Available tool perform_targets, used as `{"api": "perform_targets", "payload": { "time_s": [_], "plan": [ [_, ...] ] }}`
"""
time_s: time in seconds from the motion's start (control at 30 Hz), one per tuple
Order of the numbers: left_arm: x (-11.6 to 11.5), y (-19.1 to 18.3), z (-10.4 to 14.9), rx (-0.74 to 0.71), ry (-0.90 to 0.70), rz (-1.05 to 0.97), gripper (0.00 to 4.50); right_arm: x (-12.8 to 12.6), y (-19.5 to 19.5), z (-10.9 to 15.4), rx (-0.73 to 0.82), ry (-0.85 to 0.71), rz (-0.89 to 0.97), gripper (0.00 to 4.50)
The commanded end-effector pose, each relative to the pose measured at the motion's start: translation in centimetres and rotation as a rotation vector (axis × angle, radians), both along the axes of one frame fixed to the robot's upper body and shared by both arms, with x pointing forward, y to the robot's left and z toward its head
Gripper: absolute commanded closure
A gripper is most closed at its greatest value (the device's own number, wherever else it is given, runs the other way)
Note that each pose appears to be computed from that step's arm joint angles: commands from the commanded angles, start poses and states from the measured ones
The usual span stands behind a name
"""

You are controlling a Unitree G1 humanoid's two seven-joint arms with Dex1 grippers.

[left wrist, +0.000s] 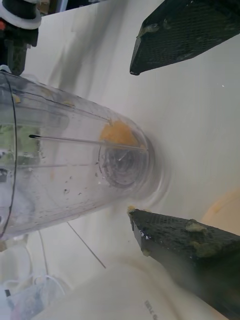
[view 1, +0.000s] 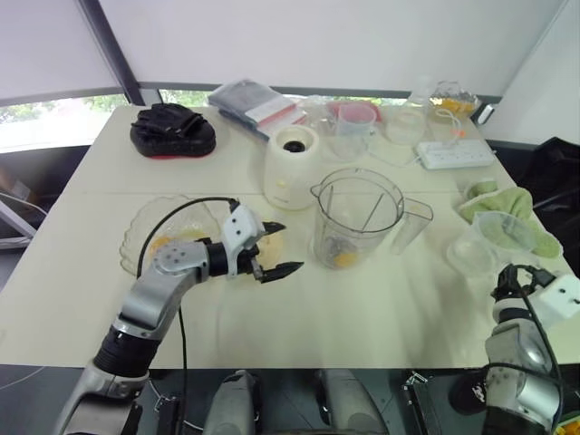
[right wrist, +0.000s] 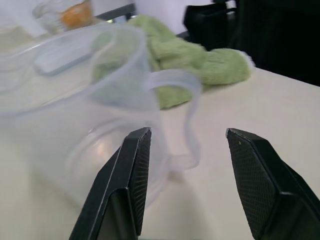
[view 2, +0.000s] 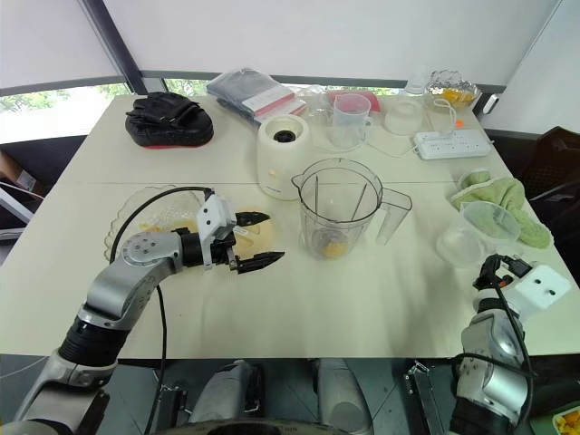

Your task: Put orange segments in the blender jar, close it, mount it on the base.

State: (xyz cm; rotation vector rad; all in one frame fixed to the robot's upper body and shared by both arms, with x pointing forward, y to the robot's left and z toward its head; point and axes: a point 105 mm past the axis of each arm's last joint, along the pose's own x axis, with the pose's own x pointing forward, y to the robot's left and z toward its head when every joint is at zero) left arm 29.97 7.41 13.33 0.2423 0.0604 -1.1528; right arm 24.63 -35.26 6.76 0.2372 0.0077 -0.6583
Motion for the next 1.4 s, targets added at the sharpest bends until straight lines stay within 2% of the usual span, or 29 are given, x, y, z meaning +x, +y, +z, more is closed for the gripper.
{"api": "perform_targets", "payload": {
  "time_s": [0.03, 0.3, 0.43, 0.67, 0.83, 1.13, 1.4],
  "plan": [
    [0.2, -0.2, 1.0, -0.017, -0.035, -0.019, 0.0, -0.9, 0.8, 2.2, -0.08, -0.022, 0.042, 2.04],
    [1.4, 0.5, 1.6, 0.011, -0.032, -0.038, 0.0, -2.8, 4.4, 4.1, -0.291, 0.128, 0.294, 2.04],
    [2.5, 1.4, 2.3, 0.04, -0.019, -0.039, 0.0, -3.6, 6.1, 5.4, -0.329, 0.164, 0.45, 2.04],
    [4.1, 3.1, 3.6, 0.163, 0.013, -0.105, 0.0, -3.9, 11.5, 8.9, -0.387, 0.165, 0.889, 2.04],
    [4.6, 5.6, 4.0, 0.31, 0.055, -0.182, 0.0, -3.8, 14.7, 10.1, -0.389, 0.135, 1.077, 2.04],
    [6.3, 8.2, 3.9, 0.519, 0.091, -0.292, 0.0, -3.4, 18.9, 10.7, -0.362, 0.065, 1.235, 2.04],
    [8.3, 7.6, 2.6, 0.641, 0.026, -0.317, 0.0, -3.5, 19.7, 10.1, -0.356, 0.064, 1.229, 2.04]
  ]
}}
